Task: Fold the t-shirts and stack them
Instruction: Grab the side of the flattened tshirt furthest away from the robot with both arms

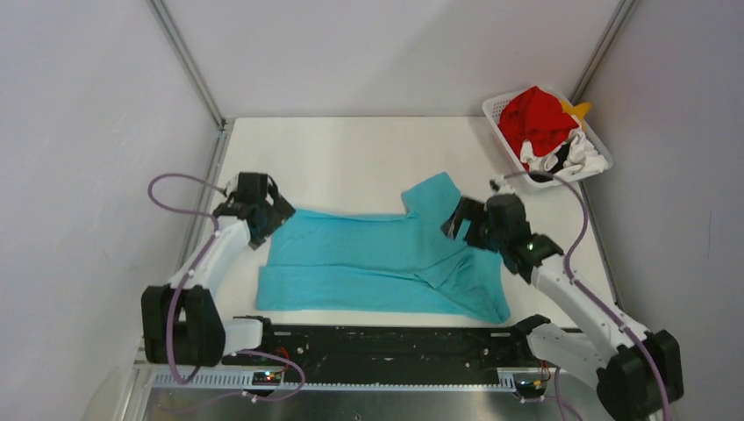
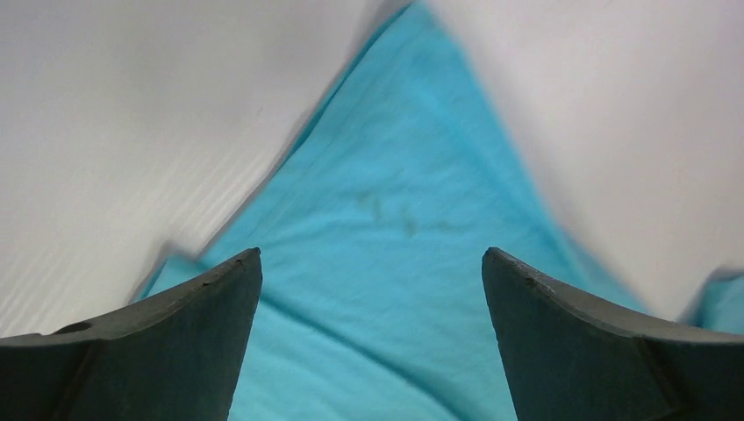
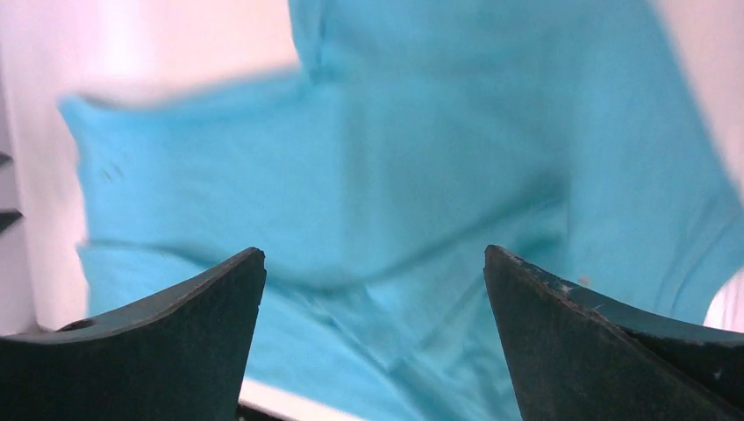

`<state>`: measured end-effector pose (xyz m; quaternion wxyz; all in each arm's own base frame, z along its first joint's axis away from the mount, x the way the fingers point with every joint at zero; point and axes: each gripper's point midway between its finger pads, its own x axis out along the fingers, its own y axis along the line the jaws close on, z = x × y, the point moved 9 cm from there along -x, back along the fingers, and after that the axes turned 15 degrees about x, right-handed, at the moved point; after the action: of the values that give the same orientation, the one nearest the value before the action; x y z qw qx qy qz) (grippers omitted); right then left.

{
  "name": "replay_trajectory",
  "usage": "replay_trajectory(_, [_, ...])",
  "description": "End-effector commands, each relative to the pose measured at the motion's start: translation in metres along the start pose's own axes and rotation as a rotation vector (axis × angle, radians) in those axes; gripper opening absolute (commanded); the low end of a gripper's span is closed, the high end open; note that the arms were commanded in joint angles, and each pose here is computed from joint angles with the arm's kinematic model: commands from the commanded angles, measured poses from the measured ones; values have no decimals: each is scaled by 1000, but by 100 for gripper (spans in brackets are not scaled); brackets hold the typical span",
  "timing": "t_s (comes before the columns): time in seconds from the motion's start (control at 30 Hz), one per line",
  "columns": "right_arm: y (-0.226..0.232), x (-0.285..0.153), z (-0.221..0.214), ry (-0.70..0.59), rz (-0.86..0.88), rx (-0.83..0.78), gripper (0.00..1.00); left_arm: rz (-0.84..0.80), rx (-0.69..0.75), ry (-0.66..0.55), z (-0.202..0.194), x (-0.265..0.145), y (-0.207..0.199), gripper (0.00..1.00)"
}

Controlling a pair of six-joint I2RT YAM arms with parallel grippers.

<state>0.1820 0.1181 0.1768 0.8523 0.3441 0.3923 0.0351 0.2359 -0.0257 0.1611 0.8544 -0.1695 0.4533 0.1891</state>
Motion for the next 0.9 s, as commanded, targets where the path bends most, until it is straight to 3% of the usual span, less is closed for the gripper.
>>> replay_trajectory(0.0, [28, 21, 63, -127, 50, -25, 100, 12, 13, -50, 48, 9, -18, 100])
replay_trajectory(0.23, [55, 73, 127, -178, 77, -81, 99, 29, 21, 66, 100, 71, -37, 100])
replay_trajectory(0.4, [52, 101, 128, -108, 105, -75, 99, 7, 0, 161, 100, 98, -36, 100])
replay_trajectory(0.6, [44, 104, 132, -124, 60, -68, 99, 4, 4, 227, 83, 106, -33, 95])
replay_trajectory(0.87, [43, 105, 127, -86, 72, -53, 99, 27, 31, 265, 65, 108, -29, 63])
